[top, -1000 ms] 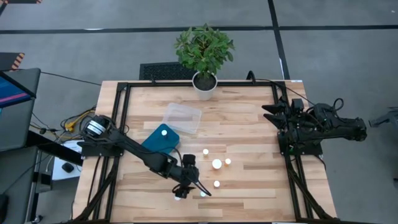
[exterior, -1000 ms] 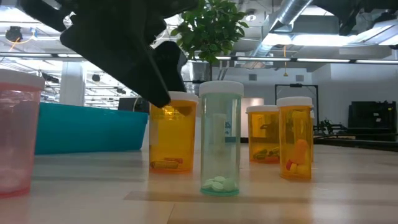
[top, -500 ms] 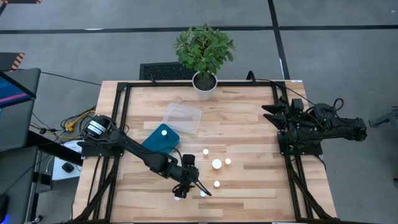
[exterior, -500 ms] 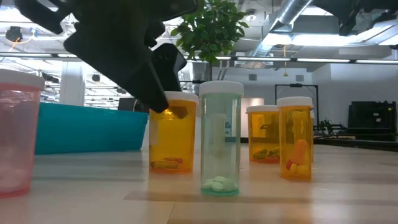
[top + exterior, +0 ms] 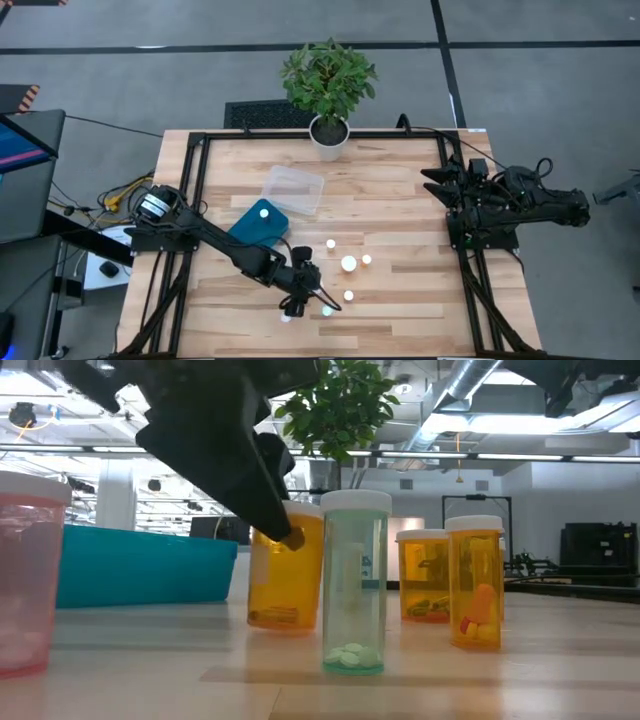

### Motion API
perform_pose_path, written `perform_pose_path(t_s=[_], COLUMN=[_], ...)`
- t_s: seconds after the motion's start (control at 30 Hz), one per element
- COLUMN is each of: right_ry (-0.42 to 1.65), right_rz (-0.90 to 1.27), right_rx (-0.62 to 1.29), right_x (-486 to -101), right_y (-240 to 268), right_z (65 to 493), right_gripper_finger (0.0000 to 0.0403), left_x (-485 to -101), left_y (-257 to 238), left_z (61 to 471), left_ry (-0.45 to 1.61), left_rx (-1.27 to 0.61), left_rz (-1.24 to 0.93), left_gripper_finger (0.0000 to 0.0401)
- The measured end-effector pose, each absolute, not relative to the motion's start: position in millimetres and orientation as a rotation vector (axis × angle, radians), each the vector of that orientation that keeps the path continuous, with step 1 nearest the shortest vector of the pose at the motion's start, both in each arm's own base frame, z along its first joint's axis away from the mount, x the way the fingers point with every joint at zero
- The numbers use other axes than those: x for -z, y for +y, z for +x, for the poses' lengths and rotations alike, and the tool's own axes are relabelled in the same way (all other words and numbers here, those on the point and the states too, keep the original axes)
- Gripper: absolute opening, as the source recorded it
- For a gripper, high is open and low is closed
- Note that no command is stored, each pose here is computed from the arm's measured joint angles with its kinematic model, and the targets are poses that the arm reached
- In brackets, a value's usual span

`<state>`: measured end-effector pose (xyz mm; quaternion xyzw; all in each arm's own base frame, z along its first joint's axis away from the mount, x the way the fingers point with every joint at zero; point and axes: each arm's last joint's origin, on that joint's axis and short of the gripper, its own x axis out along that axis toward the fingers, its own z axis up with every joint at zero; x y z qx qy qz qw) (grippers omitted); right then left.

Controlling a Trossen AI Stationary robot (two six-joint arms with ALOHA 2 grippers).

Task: Pick and place medicine bottles into bin by pill shape (circle, oval)
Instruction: Put the orange pill bottle into the blue bin

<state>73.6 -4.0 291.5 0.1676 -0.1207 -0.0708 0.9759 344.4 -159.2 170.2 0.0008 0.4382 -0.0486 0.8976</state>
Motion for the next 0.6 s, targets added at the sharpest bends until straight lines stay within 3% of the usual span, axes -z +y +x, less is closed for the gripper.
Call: perform_pose_path(t_s=[0.3,0.6], right_ry=[-0.243,-0.242], right_rz=[0.337,0.337], right_rx=[0.143,0.143], right_x=[-291.4,-291.4], right_y=[-4.0,-4.0], right_z=[73.6,73.7], right_gripper_finger=[0.0224,0.0224], left_x=[-226.3,-290.9], left_y=[-134.7,-96.9], left_z=[324.7,249.7], left_ry=[0.804,0.802], left_rx=[-0.147,-0.461], left_rz=[-0.194,-0.278], left_gripper_finger=[0.0202,0.0215])
